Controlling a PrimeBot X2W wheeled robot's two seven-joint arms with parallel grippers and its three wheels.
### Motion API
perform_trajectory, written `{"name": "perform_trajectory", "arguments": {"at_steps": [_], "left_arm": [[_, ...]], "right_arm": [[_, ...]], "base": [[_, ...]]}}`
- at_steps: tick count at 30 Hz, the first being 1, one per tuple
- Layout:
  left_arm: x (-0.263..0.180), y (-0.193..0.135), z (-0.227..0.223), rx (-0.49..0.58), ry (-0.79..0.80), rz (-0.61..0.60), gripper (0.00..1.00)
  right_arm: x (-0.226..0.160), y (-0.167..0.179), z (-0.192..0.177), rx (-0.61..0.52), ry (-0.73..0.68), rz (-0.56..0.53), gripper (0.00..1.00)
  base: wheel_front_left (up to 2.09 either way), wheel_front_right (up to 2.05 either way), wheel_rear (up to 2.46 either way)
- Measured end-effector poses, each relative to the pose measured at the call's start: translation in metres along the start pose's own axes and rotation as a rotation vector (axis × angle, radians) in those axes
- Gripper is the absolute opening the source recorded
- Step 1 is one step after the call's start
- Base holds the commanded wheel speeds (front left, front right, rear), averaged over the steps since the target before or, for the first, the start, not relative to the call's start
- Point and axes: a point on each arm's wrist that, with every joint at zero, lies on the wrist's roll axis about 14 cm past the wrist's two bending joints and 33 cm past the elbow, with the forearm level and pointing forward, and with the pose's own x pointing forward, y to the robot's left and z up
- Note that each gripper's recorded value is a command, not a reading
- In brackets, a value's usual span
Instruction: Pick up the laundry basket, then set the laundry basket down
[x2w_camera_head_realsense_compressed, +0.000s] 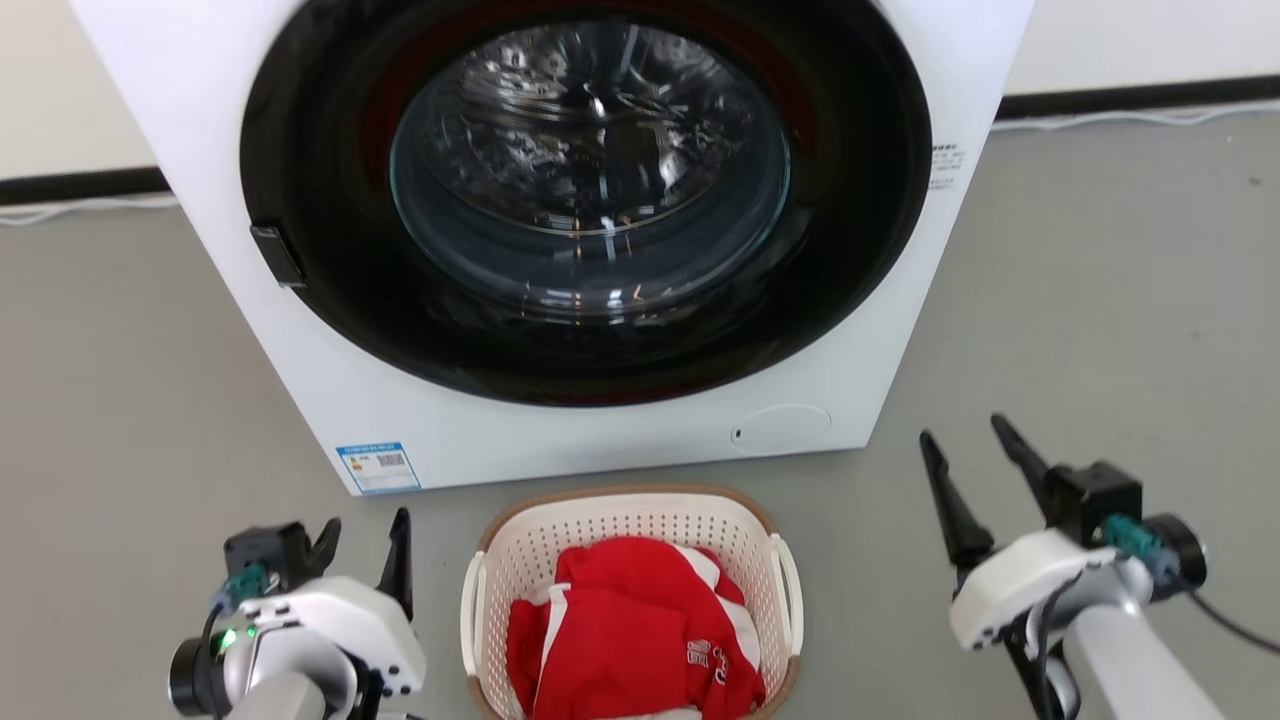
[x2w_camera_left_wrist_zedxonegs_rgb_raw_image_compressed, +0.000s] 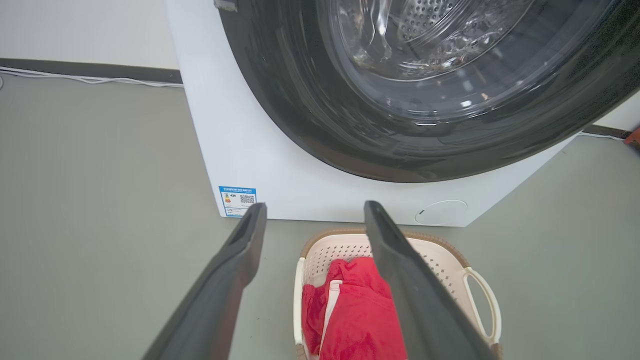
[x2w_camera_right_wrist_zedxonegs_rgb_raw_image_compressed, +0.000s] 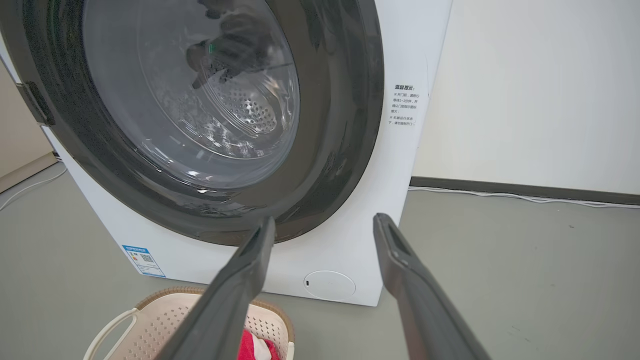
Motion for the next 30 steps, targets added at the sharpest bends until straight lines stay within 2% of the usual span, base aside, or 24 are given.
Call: {"name": "perform_trajectory", "arguments": {"at_steps": [14, 27, 28, 30], "left_arm": [[-0.036, 0.017, 0.002, -0.052, -0.077, 0.075, 1.00], [-0.053, 0.024, 0.003, -0.043, -0.114, 0.104, 1.00], [-0.053, 0.024, 0.000, -0.046, -0.104, 0.105, 0.00], [-0.057, 0.023, -0.015, -0.054, -0.065, 0.112, 0.00]], "right_arm": [[-0.029, 0.016, 0.009, 0.011, -0.058, 0.005, 1.00], [-0.040, 0.016, 0.012, 0.029, -0.081, -0.009, 1.00], [-0.041, 0.017, 0.009, 0.031, -0.071, -0.008, 0.00], [-0.046, 0.019, -0.005, 0.040, -0.031, -0.008, 0.00]], "base": [[0.00, 0.00, 0.00], [0.00, 0.00, 0.00], [0.00, 0.00, 0.00], [0.00, 0.00, 0.00]]}}
